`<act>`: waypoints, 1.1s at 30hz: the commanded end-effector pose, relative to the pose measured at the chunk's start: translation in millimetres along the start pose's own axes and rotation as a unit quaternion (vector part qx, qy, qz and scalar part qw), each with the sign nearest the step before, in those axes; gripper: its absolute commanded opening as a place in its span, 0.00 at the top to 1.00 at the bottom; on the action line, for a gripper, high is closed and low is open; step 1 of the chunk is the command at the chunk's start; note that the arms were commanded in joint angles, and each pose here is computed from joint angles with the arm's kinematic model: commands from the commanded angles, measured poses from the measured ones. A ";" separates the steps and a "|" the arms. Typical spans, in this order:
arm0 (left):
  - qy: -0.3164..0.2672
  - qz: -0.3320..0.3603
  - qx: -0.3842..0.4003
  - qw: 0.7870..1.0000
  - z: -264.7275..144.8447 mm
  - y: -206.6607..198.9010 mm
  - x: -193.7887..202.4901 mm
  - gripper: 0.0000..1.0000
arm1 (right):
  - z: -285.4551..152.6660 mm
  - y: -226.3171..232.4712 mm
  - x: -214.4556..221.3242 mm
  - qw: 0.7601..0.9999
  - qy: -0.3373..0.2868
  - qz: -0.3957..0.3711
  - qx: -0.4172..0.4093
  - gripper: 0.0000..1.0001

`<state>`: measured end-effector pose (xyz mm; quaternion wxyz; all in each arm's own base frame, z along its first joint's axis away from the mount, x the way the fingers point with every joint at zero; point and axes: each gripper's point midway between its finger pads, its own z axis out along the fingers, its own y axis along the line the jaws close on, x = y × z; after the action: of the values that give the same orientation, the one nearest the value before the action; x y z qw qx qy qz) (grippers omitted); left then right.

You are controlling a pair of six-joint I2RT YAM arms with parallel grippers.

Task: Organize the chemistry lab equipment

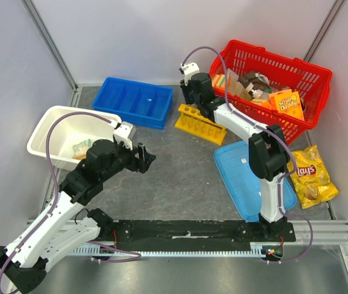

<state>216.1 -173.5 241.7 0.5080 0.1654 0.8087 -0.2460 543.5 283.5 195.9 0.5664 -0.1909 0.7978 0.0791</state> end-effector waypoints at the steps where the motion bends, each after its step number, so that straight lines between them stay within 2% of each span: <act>1: -0.017 0.021 -0.004 1.000 -0.7 2.4 -6.9 0.21 | 5.2 -1.1 -11.1 1.000 -0.024 -0.006 0.008 0.67; 14: -0.014 0.022 -0.005 1.000 -0.1 3.0 -6.0 0.21 | 12.8 9.4 8.9 0.998 -0.068 -0.003 -0.012 0.66; 21: -0.015 0.022 -0.006 1.000 0.1 3.2 -6.5 0.21 | 5.6 8.7 -0.4 0.996 -0.084 0.006 -0.011 0.65; 26: -0.016 0.023 -0.005 1.000 -0.6 3.1 -7.1 0.21 | -1.8 7.3 -8.3 0.996 -0.090 0.012 -0.004 0.55; 33: -0.016 0.023 -0.005 1.000 -1.4 2.8 -6.8 0.21 | -7.1 9.8 -17.6 0.995 -0.097 0.012 -0.004 0.53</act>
<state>216.1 -173.4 241.5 0.5079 0.1658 0.8089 -0.2455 541.7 295.3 173.3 0.6103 -0.1894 0.7627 0.0999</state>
